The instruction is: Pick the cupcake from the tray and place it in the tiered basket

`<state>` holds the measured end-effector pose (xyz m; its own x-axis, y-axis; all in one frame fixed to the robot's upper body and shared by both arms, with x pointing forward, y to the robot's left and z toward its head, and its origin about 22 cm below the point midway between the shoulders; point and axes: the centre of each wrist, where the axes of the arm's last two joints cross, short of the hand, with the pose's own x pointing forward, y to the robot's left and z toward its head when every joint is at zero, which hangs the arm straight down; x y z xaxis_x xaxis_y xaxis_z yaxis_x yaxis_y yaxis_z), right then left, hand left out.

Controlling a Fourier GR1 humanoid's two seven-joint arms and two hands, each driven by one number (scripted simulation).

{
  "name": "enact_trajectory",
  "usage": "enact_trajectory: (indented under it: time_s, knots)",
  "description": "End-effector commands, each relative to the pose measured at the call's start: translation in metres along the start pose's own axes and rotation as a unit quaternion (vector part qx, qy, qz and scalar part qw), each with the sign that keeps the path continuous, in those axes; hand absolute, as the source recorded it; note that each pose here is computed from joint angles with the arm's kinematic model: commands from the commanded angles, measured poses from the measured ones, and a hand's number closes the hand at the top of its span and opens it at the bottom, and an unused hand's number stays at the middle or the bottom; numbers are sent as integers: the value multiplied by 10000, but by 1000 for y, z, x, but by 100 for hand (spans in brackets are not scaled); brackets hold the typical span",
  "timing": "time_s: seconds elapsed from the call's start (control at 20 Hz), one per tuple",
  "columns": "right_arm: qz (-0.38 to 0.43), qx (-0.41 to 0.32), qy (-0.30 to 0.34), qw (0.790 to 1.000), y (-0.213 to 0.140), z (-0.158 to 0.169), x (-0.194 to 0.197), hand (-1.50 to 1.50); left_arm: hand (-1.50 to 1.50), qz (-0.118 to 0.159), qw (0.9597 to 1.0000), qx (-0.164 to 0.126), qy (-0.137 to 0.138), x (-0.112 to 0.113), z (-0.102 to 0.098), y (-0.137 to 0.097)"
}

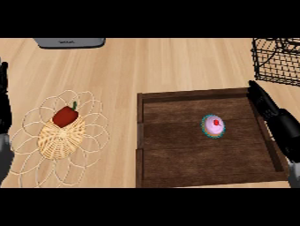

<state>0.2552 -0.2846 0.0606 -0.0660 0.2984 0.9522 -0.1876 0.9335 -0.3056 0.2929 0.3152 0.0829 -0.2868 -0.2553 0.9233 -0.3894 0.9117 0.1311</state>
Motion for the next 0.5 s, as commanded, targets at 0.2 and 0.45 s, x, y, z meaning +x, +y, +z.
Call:
enact_trajectory:
  time_s: [0.2,0.45]
  knots:
    - [-1653,-2149,-227,9623,14,-10,18,150,0,-1109,9876,-781,784,-32,20,2]
    - [-677,-4595,1758,8680,-20,51,-55,-150,0,-1197,9777,-1034,1384,-47,42,15]
